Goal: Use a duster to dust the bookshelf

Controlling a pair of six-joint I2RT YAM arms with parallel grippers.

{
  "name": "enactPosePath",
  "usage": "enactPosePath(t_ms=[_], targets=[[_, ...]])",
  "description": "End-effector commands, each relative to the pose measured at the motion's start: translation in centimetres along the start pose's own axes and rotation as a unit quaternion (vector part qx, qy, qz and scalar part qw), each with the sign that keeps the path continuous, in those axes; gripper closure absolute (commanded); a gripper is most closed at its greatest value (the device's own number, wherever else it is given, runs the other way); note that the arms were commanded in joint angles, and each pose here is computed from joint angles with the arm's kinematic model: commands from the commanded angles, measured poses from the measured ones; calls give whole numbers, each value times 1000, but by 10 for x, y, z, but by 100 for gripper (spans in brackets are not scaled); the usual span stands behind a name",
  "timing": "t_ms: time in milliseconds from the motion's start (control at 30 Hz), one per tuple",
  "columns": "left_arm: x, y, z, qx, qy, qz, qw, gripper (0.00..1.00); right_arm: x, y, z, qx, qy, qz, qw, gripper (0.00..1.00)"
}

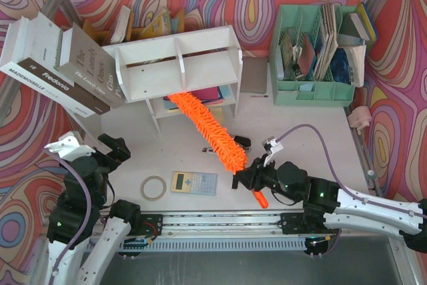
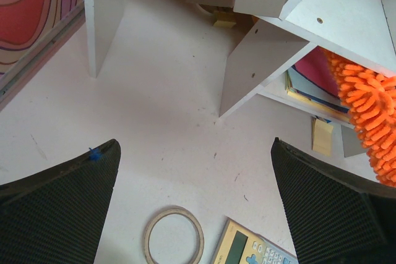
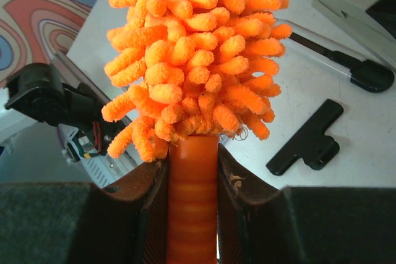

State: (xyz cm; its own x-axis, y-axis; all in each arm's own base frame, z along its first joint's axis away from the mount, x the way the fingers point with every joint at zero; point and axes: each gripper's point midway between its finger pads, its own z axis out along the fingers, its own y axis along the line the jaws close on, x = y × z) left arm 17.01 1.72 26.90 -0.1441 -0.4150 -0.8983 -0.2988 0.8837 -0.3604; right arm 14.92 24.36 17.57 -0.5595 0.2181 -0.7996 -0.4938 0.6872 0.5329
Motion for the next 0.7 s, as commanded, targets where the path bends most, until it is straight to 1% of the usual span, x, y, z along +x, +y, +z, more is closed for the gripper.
enactPosePath(t_ms=[0, 133, 200, 300, 400, 467, 533, 600, 667], targets=[[2, 0, 2, -2, 5, 2, 1000, 2, -25, 4, 1, 6, -53, 22, 998, 100], [2, 0, 2, -2, 4, 1, 1000, 2, -12, 9, 13, 2, -22, 16, 1000, 100], [2, 0, 1, -3, 3, 1, 1000, 1, -7, 17, 19, -16, -10, 11, 1000, 100], [2, 1, 1, -3, 3, 0, 1000, 2, -6, 35, 26, -55, -2, -3, 998, 100], [2, 1, 1, -3, 3, 1, 1000, 2, -7, 58, 27, -105, 3, -32, 994, 100], [2, 0, 1, -2, 4, 1, 1000, 2, -7, 67, 28, -121, 4, -42, 992, 100], [2, 0, 2, -2, 5, 1, 1000, 2, -5, 67, 30, -116, 8, -44, 992, 100], [2, 0, 1, -3, 5, 0, 1000, 2, -3, 57, 31, -90, 10, -40, 995, 100], [2, 1, 1, -2, 4, 0, 1000, 2, -7, 44, 27, -59, -4, -25, 998, 100]])
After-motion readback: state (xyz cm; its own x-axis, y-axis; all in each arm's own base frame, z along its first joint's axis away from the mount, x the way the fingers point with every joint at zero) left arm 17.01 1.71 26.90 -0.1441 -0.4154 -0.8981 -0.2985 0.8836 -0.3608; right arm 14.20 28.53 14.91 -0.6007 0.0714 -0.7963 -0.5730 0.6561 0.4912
